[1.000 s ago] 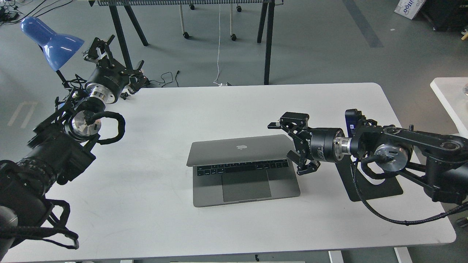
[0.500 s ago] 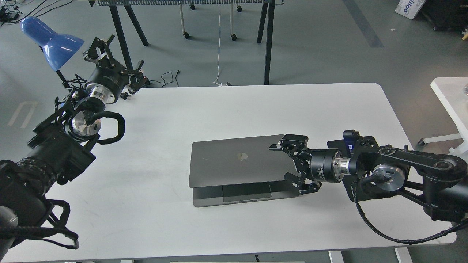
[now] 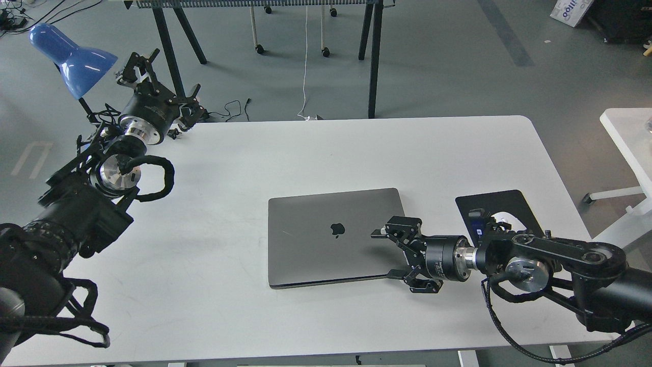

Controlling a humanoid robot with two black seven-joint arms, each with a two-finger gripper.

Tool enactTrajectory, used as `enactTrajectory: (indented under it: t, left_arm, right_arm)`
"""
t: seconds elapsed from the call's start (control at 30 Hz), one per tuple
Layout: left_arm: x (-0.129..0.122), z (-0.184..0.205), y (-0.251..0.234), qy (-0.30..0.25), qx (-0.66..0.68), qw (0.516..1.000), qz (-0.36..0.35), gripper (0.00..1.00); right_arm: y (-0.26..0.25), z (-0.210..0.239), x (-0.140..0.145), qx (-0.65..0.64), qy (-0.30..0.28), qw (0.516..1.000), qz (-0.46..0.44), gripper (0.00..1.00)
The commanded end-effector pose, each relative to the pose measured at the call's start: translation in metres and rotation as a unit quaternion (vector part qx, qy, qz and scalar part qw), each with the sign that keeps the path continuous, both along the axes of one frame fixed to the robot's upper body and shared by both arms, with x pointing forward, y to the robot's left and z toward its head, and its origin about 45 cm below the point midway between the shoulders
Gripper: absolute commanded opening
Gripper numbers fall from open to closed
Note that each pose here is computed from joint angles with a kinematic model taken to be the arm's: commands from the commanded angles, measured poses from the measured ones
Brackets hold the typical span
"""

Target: Close notebook with right arm

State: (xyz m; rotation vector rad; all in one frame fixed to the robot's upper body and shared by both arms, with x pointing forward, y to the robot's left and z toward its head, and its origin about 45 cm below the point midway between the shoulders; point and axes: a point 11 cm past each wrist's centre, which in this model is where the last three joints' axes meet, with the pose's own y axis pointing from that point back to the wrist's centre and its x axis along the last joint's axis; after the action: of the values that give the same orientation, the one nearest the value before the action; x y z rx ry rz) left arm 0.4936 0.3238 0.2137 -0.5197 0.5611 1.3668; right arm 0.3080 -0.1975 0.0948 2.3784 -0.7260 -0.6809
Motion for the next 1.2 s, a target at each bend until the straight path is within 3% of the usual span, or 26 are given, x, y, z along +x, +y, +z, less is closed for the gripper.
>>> enactTrajectory:
  t: [0.0,0.4,0.67,0.83,1.0,1.07,1.17]
  left_arm:
    - [0.0,0.0,0.0,0.0,0.0,1.0,0.0,1.0]
    - [0.0,0.0,0.001,0.0,0.0,1.0,0.001,1.0]
    - [0.0,0.0,0.001,0.0,0.0,1.0,0.0,1.0]
    - [0.0,0.0,0.001,0.001,0.001,1.0,0.0,1.0]
    - [0.0,0.0,0.001,0.001,0.001,1.0,0.0,1.0]
    - [0.0,0.0,0.0,0.0,0.001,1.0,0.0,1.0]
    - [0.0,0.0,0.0,0.0,0.0,1.0,0.0,1.0]
  right_arm:
    - [0.007,-0.008,-0.004,0.003,0.008,1.0,0.0,1.0]
    - [0.005,-0.008,-0.009,0.009,0.012,1.0,-0.001,1.0]
    - [-0.023,0.047,0.004,0.034,-0.034,0.999,-0.013,1.0]
    - [-0.048,0.117,0.054,0.08,-0.129,0.985,-0.08,1.0]
    - [-0.084,0.176,0.109,0.168,-0.228,0.939,-0.195,1.0]
    - [-0.091,0.186,0.13,0.229,-0.26,0.904,-0.251,1.0]
    - [-0.099,0.178,0.15,0.283,-0.258,0.871,-0.308,1.0]
